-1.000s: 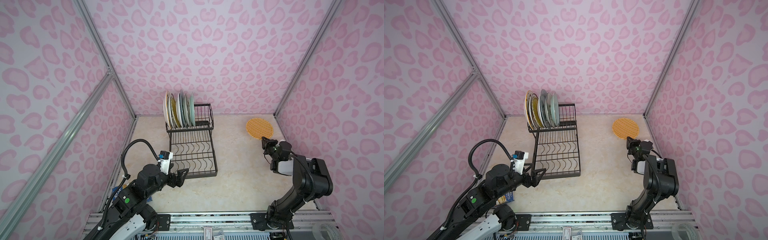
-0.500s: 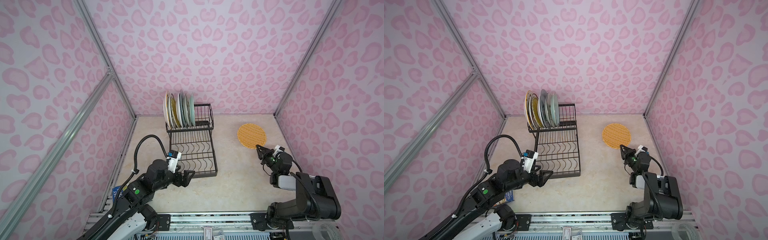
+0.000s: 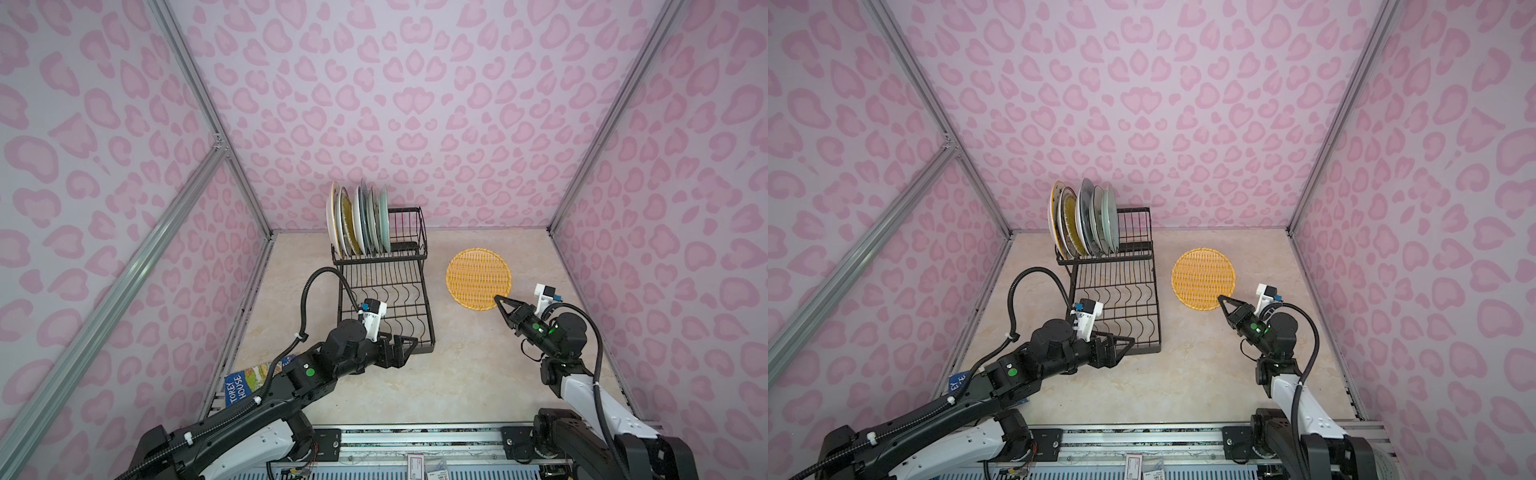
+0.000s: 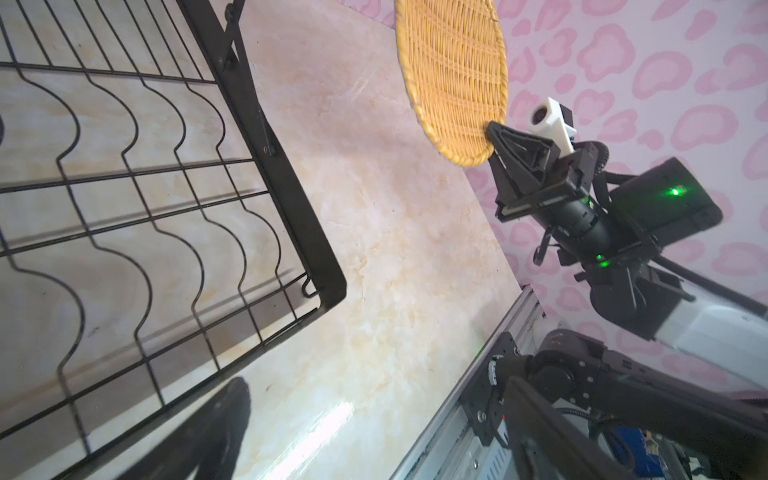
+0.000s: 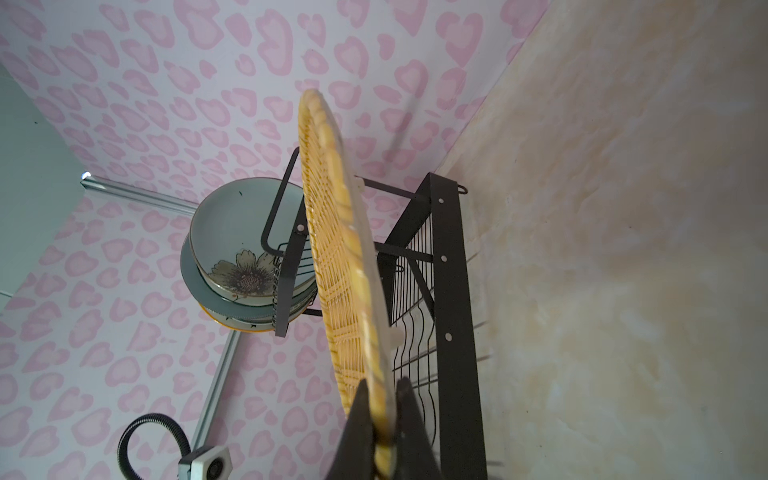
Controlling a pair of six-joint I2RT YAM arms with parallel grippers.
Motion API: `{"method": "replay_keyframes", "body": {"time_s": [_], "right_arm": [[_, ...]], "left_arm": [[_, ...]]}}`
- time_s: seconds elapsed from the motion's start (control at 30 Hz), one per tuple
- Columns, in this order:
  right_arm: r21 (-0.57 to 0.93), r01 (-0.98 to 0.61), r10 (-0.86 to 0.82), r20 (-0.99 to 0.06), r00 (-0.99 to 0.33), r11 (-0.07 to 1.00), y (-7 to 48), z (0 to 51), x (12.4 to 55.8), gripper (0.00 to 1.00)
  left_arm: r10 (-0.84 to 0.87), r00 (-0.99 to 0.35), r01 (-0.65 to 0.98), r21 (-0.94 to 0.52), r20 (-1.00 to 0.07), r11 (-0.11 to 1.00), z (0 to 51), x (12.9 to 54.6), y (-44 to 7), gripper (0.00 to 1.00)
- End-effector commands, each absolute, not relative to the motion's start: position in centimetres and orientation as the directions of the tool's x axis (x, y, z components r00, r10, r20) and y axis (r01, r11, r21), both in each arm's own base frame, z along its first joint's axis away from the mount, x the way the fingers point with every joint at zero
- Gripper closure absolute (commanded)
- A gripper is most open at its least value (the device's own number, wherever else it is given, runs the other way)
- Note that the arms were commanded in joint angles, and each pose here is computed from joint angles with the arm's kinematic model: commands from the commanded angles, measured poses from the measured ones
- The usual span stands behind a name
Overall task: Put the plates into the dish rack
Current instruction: 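Reach the left gripper to the mat's rim and grasp it beside the right gripper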
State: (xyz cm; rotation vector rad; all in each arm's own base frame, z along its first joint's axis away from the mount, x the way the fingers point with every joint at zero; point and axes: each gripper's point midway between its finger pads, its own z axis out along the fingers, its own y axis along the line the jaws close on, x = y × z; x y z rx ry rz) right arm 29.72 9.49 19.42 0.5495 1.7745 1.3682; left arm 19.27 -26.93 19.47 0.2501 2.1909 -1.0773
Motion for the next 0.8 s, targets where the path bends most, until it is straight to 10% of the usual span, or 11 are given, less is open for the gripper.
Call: {"method": "replay_keyframes", "body": {"time_s": [0.0, 0.77], "right_arm": [[0.919, -0.083, 0.696, -0.349, -0.628, 0.386, 10.1, 17.5, 27.9, 1.00], [0.957, -0.146, 0.712, -0.285, -0.642, 0.251, 11.2, 22.1, 20.8, 1.00]], "left_arm": [[-0.211, -0.706, 0.469, -0.669, -0.677, 0.577, 22.2, 20.5, -29.2, 0.05], [-0.272, -0.734, 0.512, -0.770, -0.622, 0.382, 24.7, 21.7, -39.3, 0.27]]}}
